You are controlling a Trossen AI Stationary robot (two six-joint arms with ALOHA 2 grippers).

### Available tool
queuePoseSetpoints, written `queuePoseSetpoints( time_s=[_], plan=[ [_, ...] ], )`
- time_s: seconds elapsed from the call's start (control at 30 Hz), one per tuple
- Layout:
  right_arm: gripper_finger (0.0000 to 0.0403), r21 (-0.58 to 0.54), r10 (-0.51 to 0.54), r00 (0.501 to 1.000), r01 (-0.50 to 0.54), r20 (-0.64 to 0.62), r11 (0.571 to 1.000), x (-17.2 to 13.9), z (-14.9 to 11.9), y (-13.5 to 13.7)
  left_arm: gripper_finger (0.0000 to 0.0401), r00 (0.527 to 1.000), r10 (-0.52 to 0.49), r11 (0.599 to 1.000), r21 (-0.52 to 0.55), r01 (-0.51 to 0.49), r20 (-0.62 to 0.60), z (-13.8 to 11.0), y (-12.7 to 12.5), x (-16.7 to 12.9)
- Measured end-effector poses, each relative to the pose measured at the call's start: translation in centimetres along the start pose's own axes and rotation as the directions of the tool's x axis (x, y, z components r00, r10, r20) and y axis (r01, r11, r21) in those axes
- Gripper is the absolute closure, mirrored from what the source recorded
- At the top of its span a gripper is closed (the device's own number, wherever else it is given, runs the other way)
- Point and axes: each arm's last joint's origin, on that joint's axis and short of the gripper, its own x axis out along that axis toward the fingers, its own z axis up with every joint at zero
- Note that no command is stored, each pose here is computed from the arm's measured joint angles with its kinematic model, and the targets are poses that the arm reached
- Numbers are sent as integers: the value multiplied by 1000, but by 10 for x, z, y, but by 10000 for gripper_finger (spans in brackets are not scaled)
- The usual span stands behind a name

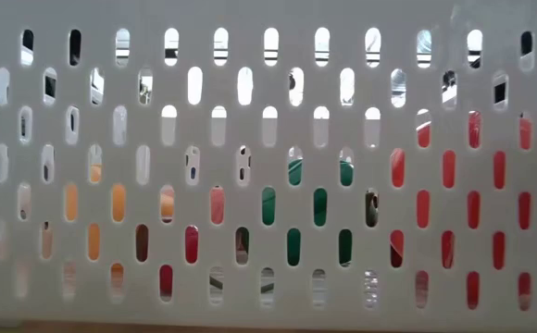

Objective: Pick and placing Produce into tupperware
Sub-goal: Put the black cherry into the white bin

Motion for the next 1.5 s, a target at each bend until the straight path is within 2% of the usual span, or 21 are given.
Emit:
queuePoseSetpoints(
  time_s=[0.1,0.4,0.57,0.73,0.93,1.5],
  plan=[
    [402,0,0,1000,0,0,1000,0,0,0,366,1000,-29,1000,-3,29,9,-4,1,6],
    [402,0,0,1000,0,0,1000,0,0,0,275,996,-62,998,-17,63,56,-13,5,22],
    [402,0,1,1000,-1,0,1000,0,0,0,248,996,-77,997,14,77,46,-14,4,31],
    [402,0,0,1000,0,0,1000,0,0,0,238,995,-97,994,63,95,39,-18,-2,41],
    [402,0,0,1000,0,0,1000,0,0,0,239,997,-74,992,102,72,8,-23,-7,52],
    [402,0,0,1000,0,1,1000,0,0,0,240,999,-51,991,127,50,2,-22,-10,77]
  ],
)
